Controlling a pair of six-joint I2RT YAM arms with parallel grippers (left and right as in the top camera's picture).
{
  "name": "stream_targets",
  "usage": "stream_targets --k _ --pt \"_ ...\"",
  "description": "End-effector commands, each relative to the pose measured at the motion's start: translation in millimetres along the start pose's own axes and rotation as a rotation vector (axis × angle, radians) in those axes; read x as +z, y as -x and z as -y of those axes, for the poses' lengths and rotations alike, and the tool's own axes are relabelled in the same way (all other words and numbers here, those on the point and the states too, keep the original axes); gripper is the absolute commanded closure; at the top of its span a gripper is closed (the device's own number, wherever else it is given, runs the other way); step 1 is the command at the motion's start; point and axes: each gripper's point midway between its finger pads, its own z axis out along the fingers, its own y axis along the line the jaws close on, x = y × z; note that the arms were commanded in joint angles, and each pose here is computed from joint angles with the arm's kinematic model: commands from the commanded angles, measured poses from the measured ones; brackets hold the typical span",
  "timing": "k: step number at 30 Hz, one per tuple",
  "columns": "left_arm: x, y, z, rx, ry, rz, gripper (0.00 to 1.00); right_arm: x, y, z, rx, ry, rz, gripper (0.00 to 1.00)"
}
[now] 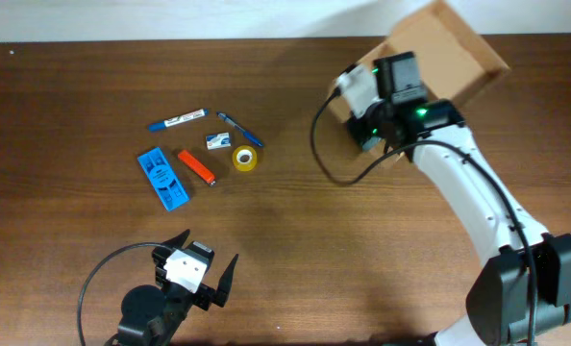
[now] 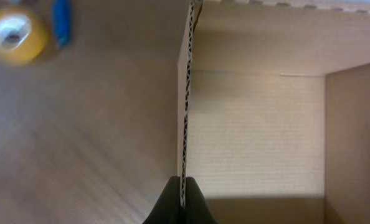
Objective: Pack container
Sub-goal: 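Push the cardboard box leftward toward the objects with the right gripper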
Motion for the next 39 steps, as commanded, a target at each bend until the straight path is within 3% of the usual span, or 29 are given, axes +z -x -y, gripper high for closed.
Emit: stream_targets --k 1,4,10,16,32,33,35,39 --pt "0 1 1 -0.009 -0.007 0.006 0.00 -4 13 -39 -0.376 0.114 0.037 0.96" --pt "0 1 1 -0.009 -0.007 0.006 0.00 -7 6 -79 -0.549 0.246 0.029 0.96" --pt "0 1 1 -0.009 -0.007 0.006 0.01 -21 -9 -121 -0.636 0.457 0.063 0.96" --pt "0 1 1 -0.009 -0.007 0.006 0.00 -24 -18 -126 -0.739 0.494 0.058 0.96" --pt "0 1 1 -0.009 -0.007 0.006 0.00 9 -25 -137 -0.611 0.571 0.019 0.96" --pt "0 1 1 -0.009 -0.007 0.007 0.00 9 -26 -137 -0.610 0.571 0.018 0.72" --pt "0 1 1 -0.009 -0.007 0.006 0.00 9 -26 -137 -0.586 0.571 0.012 0.50" --pt "0 1 1 -0.009 -0.007 0.006 0.00 5 -21 -136 -0.558 0.565 0.017 0.48"
